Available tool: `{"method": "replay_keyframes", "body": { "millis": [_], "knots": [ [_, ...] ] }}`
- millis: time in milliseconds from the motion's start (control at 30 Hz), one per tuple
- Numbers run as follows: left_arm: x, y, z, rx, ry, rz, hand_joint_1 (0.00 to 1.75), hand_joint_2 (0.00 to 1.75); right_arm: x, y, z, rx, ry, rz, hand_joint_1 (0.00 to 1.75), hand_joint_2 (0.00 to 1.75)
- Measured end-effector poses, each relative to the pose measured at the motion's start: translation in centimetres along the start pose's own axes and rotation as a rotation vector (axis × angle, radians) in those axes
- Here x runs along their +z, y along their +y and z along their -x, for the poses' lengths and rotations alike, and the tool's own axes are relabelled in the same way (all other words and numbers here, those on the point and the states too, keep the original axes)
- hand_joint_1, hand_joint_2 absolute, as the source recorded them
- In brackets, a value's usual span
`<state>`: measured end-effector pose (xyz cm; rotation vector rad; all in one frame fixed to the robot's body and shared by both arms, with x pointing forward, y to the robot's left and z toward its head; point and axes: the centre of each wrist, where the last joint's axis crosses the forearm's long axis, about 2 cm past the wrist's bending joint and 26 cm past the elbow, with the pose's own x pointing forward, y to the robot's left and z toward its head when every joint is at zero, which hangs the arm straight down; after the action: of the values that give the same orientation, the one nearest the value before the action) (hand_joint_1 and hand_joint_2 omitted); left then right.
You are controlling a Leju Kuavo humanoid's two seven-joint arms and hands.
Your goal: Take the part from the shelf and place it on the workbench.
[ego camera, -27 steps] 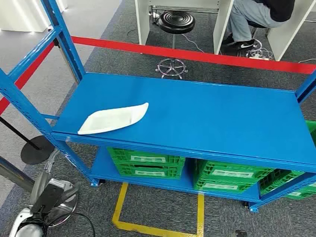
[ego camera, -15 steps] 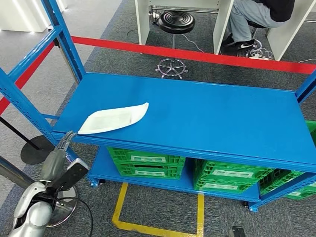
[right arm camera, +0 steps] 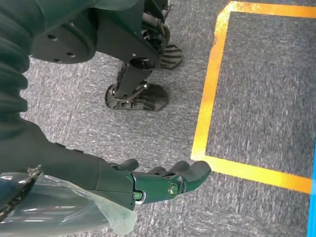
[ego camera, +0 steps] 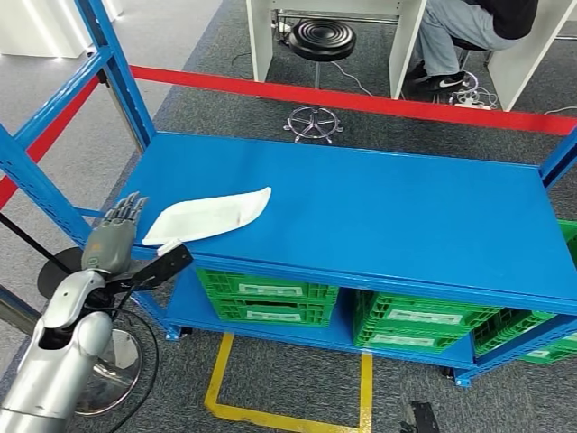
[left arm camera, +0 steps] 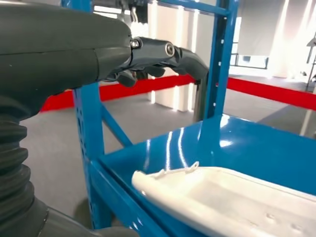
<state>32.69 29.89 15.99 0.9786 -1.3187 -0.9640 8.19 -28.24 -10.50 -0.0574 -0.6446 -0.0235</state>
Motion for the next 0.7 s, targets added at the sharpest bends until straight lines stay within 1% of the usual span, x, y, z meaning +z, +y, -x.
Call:
{"method": "replay_keyframes", "body": {
  "millis": [200, 700],
  "knots": [
    [-1.3, -0.2, -0.7, -0.108, 0.037, 0.044, 0.00, 1.75, -0.2, 0.4, -0.5, 0.015, 0.009, -0.019, 0.00, 1.75],
    [-2.3, -0.8, -1.0, -0.161, 0.042, 0.089, 0.00, 1.75, -0.4, 0.6, -0.9, 0.012, 0.007, -0.029, 0.00, 1.75]
  ]
}}
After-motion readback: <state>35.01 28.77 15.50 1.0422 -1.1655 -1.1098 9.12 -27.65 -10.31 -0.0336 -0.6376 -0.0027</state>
